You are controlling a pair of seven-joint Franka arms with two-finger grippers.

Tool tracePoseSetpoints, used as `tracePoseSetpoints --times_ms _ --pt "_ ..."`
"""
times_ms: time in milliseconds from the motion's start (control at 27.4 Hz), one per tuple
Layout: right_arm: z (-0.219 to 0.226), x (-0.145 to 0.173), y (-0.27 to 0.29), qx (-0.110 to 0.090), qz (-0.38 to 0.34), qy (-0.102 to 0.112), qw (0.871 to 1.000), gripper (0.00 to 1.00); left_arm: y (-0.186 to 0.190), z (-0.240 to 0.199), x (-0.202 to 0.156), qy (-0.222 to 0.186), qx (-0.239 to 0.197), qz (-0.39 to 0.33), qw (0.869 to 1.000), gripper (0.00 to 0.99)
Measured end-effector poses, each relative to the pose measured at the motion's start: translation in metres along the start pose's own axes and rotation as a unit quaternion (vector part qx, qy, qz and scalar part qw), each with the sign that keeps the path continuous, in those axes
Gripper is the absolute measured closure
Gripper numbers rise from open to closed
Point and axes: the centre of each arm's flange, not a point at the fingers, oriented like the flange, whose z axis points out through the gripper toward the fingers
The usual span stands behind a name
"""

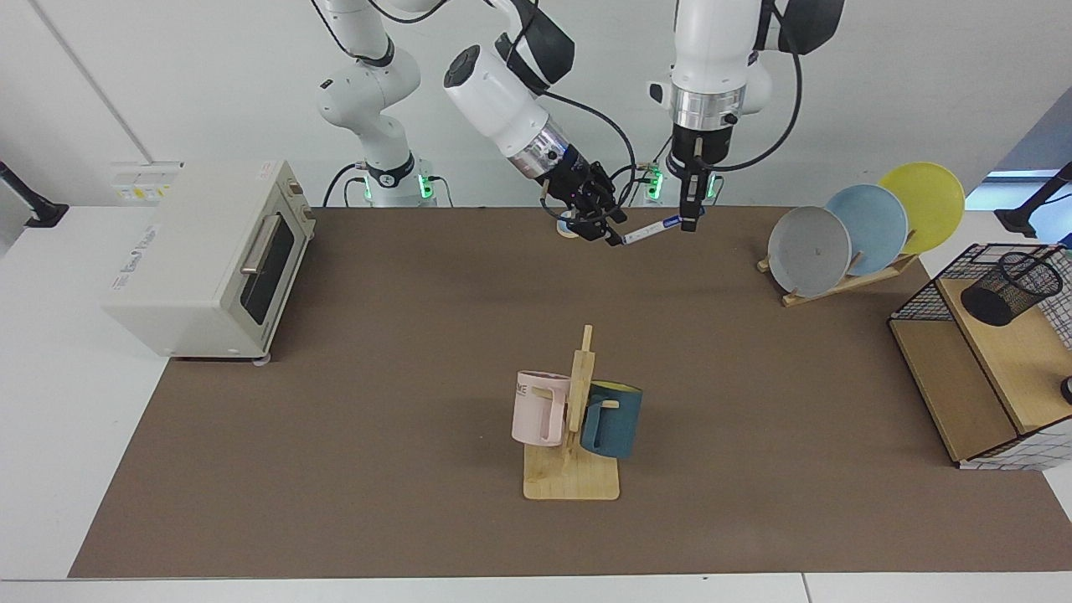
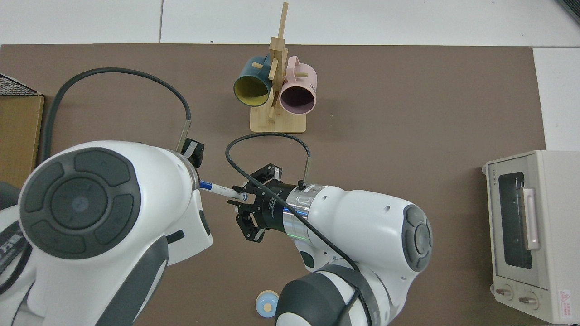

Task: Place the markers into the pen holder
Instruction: 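Grasp the marker's capped end with the left gripper, then open the right gripper, then pull the marker away with the left gripper while the right gripper retracts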

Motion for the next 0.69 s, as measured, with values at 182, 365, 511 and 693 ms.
tracePoseSetpoints --times_ms 182,365,511,693 --pt "0.003 0.003 0.002 0.0 -0.047 0.039 0.998 0.14 0.001 0.011 -0.047 -0.003 -0.012 -0.04 0.999 0.811" --pt "0.004 0.025 -0.003 -0.034 -0.168 0.147 0.974 0.0 0.002 0.02 -0.074 -0.01 -0.021 -0.062 0.998 0.811" --pt "-0.013 0.05 -0.022 -0.066 -0.252 0.21 0.942 0.0 0.004 0.032 -0.107 -0.013 -0.032 -0.089 0.995 0.811" --pt "-0.05 0.08 -0.05 -0.114 -0.34 0.246 0.901 0.0 0.007 0.052 -0.153 -0.047 -0.05 -0.115 0.991 0.811"
